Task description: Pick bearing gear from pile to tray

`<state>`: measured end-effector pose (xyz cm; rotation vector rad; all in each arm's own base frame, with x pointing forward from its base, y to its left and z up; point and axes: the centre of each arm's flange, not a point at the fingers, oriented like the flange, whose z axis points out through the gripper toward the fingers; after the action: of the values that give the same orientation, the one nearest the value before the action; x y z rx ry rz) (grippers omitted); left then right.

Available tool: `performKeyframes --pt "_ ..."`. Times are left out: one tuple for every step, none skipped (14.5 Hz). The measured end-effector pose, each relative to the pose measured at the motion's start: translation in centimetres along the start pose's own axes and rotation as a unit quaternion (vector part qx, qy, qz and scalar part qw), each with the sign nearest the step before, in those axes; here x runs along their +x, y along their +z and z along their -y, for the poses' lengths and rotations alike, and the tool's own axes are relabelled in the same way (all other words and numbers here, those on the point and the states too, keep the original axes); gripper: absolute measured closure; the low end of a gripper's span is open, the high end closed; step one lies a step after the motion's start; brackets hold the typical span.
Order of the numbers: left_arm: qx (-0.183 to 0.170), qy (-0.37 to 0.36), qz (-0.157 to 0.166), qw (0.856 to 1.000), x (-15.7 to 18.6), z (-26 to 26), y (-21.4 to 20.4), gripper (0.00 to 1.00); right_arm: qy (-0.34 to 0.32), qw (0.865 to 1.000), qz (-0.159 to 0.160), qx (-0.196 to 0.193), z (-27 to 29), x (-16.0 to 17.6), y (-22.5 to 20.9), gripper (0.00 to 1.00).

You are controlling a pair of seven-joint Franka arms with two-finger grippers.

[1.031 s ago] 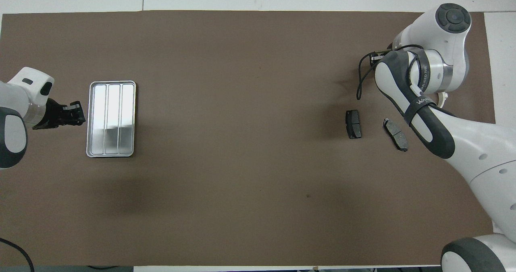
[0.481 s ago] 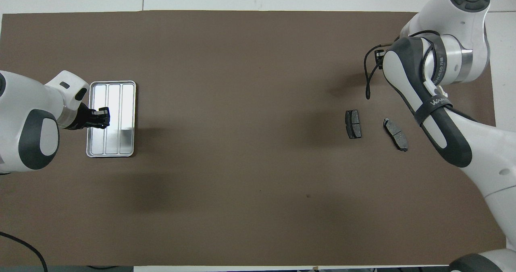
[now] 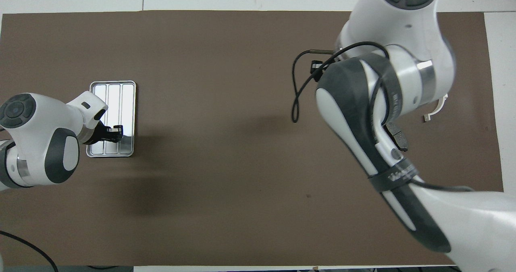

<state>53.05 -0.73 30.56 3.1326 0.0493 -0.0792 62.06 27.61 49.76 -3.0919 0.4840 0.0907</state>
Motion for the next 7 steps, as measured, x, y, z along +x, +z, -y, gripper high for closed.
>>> performKeyframes --pt "0.000 0.002 0.000 1.000 0.0 0.3 0.0 0.76 0.038 0.999 -0.001 0.010 2.9 -2.3 0.2 0.65" --pt "0.000 0.003 0.000 1.000 0.0 0.5 0.0 0.76 0.065 0.998 -0.003 0.019 5.6 -4.5 0.7 0.65" --pt "0.000 0.004 0.000 1.000 0.0 0.6 0.0 0.76 0.082 0.996 -0.005 0.026 7.9 -6.4 1.2 0.65" --pt "0.000 0.004 -0.001 1.000 0.0 0.6 0.0 0.76 0.096 0.995 -0.006 0.031 9.7 -8.0 2.1 0.65" --pt "0.000 0.004 -0.002 1.000 0.0 0.6 0.0 0.76 0.105 0.994 -0.006 0.033 10.9 -8.9 3.1 0.65" --pt "0.000 0.004 -0.002 1.000 0.0 0.6 0.0 0.76 0.113 0.993 -0.005 0.034 11.9 -9.6 4.3 0.65" --pt "0.000 0.004 -0.002 1.000 0.0 0.6 0.0 0.76 0.122 0.992 -0.004 0.034 12.8 -10.2 5.9 0.65"
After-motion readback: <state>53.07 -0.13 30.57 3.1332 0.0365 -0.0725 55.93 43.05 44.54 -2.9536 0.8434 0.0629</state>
